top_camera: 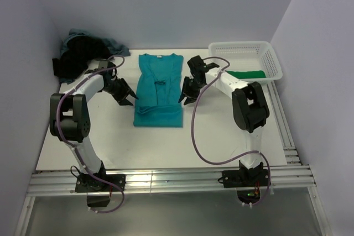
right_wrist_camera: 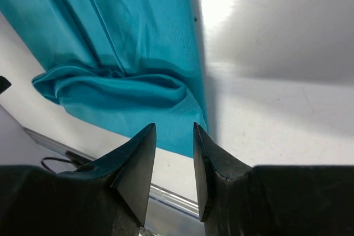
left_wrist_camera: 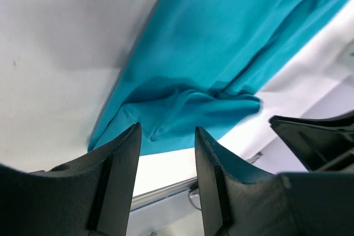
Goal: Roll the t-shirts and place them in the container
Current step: Roll the tshirt
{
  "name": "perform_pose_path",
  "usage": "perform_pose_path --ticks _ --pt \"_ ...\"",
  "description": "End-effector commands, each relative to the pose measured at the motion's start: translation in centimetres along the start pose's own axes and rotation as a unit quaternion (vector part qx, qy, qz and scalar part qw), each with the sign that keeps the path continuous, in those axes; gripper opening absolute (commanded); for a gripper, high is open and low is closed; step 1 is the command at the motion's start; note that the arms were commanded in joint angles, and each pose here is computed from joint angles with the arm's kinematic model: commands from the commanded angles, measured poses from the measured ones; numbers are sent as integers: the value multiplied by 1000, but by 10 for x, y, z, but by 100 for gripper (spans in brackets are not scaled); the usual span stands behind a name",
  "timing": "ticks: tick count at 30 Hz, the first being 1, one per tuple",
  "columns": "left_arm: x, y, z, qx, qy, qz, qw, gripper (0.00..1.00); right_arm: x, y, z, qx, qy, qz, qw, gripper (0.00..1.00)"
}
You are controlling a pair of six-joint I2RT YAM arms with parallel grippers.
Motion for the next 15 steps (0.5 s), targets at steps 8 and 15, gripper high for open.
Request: perform_pose_path --ticks 8,15 --pt "33 -22 -5 -76 -22 87 993 48 36 21 -1 41 -58 -105 992 32" --pt "33 -5 11 -121 -20 56 991 57 18 17 13 59 -33 -107 992 35"
Point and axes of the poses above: each gripper's point midway between its finger pads, its own x axis back along the fingers, its own y axis along the line the jaws close on, z = x × y, the point moved 2 cm from there along x, back along the fingers
